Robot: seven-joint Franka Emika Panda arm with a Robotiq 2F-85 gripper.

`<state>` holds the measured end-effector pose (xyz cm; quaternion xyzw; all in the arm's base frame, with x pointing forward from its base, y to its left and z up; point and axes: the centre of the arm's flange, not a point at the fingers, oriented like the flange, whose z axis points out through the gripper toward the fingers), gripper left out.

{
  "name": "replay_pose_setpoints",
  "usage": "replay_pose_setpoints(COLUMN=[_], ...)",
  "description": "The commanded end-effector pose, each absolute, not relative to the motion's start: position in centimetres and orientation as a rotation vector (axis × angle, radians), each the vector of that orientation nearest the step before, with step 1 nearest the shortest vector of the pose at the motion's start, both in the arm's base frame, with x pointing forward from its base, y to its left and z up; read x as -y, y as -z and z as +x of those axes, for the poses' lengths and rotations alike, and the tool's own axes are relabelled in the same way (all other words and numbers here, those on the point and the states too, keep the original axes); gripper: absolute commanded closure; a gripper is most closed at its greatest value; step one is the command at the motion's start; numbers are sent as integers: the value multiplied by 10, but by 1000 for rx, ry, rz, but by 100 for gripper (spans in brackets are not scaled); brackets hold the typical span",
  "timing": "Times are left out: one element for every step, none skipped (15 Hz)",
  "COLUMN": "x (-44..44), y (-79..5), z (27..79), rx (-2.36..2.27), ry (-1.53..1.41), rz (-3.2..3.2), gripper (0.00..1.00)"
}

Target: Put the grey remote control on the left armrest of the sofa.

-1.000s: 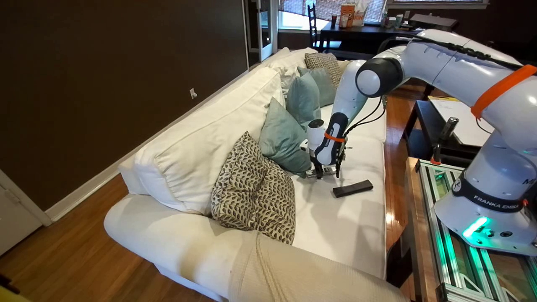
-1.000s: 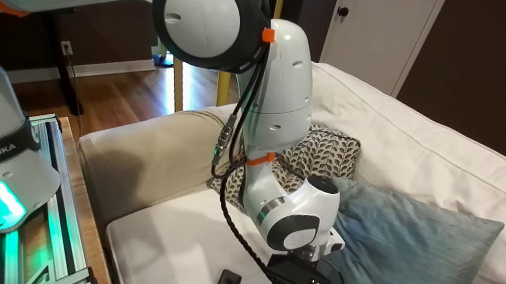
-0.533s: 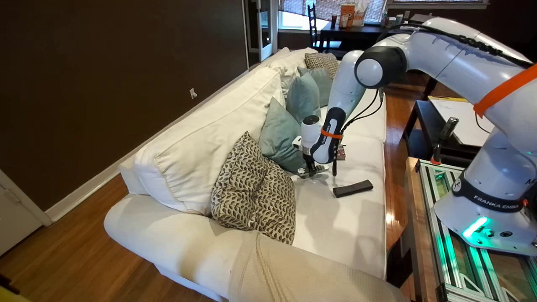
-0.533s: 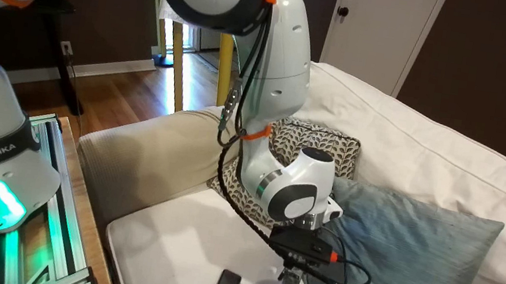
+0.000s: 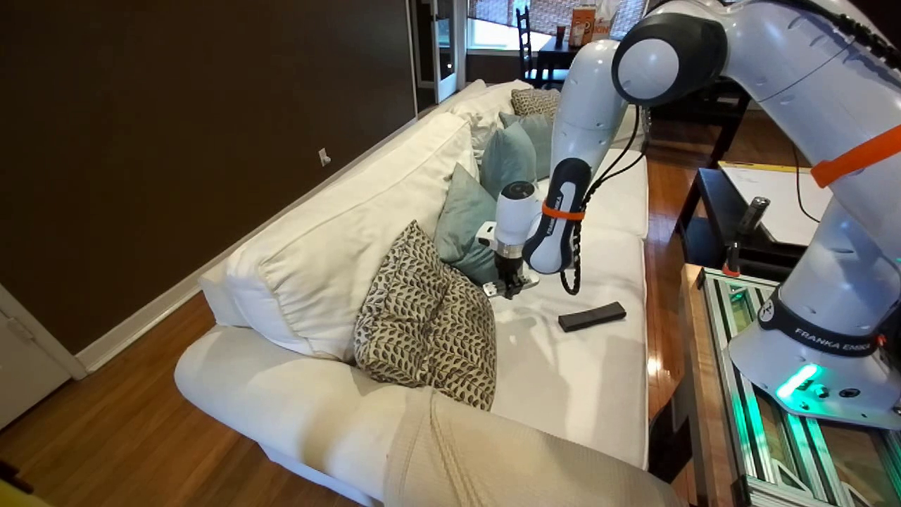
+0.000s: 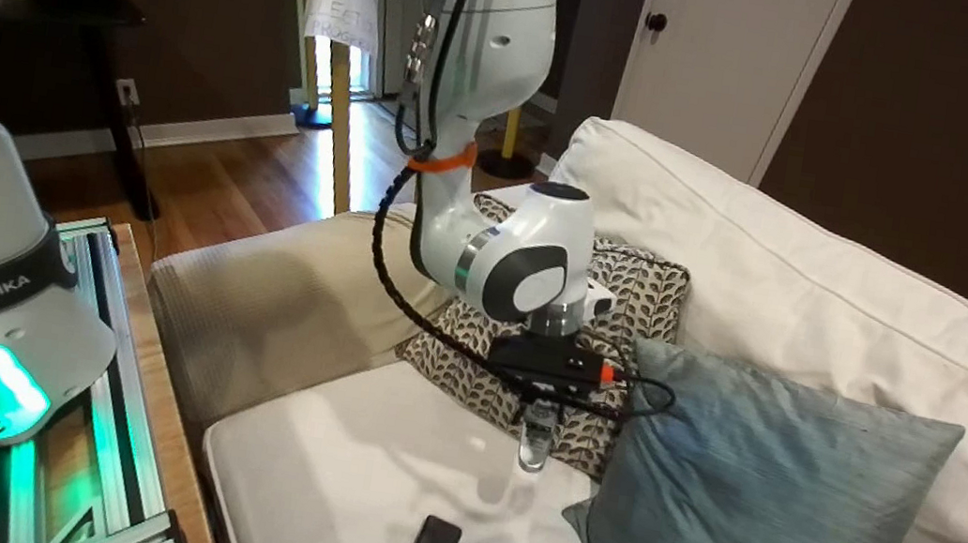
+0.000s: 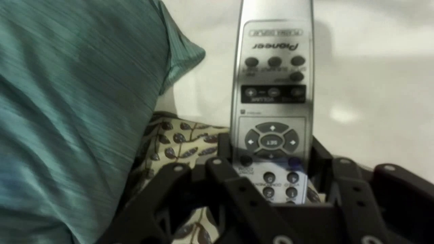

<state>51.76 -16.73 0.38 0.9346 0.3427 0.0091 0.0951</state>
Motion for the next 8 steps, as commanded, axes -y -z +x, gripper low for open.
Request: replay_pose_setpoints(x=[116, 103, 89, 77, 64, 50, 39, 25], y=[-45, -51, -58, -65, -70, -74, -80, -83], z=[497, 496, 497, 498, 500, 502, 505, 507], rx=[-1087, -1113, -1151, -1185, -1230, -1274, -1314, -1361], ry=[-51, -61, -80, -94, -117, -138, -150, -163], rz=[2732, 2724, 2709, 2695, 2677, 2650, 2633, 2605], gripper=[71, 71, 71, 71, 71, 71, 71, 71])
